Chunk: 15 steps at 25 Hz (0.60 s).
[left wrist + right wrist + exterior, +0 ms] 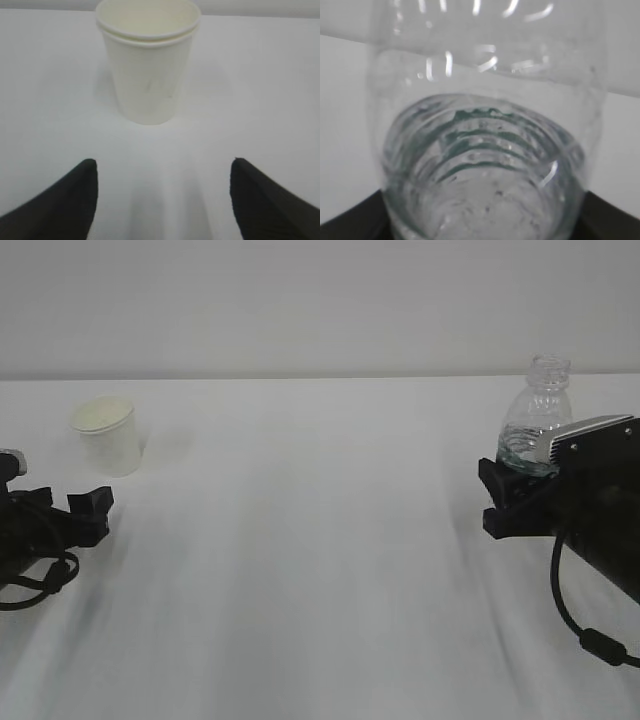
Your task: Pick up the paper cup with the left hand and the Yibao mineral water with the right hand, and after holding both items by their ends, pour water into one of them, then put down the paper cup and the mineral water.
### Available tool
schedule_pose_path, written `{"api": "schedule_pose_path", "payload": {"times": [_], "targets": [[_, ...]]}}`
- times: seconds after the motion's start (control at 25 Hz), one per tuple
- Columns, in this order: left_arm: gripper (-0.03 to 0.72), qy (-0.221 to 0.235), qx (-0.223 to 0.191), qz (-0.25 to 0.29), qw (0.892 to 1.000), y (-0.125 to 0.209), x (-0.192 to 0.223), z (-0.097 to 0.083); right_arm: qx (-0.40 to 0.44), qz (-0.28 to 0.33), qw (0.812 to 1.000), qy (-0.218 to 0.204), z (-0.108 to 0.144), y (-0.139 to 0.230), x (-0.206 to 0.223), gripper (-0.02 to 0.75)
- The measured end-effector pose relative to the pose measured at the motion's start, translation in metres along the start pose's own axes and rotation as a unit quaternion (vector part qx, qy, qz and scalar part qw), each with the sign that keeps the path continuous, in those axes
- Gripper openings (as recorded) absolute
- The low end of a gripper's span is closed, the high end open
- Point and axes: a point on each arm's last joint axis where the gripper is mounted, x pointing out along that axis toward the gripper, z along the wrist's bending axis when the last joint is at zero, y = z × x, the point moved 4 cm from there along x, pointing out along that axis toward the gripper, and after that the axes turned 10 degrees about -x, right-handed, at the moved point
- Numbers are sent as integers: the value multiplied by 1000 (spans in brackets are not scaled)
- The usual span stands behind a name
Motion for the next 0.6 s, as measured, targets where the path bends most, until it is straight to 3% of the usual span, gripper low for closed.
{"api": "schedule_pose_path", "payload": {"times": [0.36,0.6], "targets": [[490,-1,-2,0,1000,0,0,0,-1,0,1000,0,0,0,0,471],[518,70,86,-10,994,-8,10,-21,-1,0,1000,0,0,0,0,471]]}}
